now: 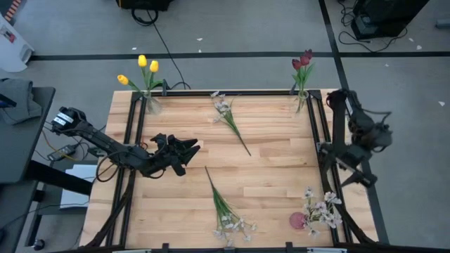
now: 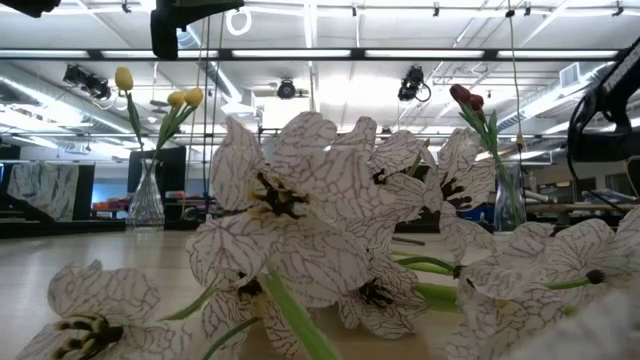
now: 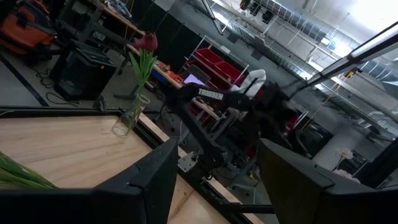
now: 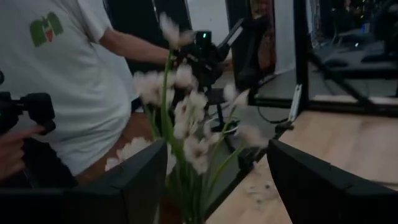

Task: Sort flowers into vase by color
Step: Put the top white flowers into the purple vase

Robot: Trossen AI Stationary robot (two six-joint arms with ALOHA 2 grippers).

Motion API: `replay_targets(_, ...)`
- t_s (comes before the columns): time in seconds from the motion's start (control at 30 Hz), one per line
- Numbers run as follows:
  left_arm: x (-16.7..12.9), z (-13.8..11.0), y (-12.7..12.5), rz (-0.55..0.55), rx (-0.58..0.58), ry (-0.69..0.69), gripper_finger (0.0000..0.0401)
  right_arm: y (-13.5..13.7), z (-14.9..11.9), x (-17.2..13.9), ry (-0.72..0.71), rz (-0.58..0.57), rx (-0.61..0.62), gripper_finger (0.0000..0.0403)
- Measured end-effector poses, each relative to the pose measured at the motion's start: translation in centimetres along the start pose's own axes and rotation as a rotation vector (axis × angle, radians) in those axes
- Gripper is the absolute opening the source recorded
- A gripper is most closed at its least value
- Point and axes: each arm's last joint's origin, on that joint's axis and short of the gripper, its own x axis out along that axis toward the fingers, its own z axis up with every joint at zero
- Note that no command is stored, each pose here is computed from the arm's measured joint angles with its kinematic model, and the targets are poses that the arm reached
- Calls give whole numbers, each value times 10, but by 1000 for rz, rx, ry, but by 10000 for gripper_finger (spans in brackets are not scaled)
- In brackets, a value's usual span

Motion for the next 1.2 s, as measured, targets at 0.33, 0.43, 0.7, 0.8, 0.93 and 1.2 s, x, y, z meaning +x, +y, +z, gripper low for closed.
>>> replay_targets(0.33,0,0,0,2,1,-2,223,-18,49,-29,-148,-277,-190,285)
replay_targets(0.43,3,0,3,42,38,-21,223,-23,57,-33,-166,-529,-261,285)
replay_targets(0.7,39,-19,30,43,86,93,223,-33,83,-50,-221,-818,-123,276)
replay_targets(0.8,68,-31,44,51,61,268,223,-37,92,-58,-228,-858,-72,272)
replay_targets(0.93,110,-41,61,121,-65,410,223,-41,98,-64,-216,-872,-96,267)
replay_targets(1.2,191,-47,89,292,-583,298,223,-37,101,-62,-203,-894,-107,252)
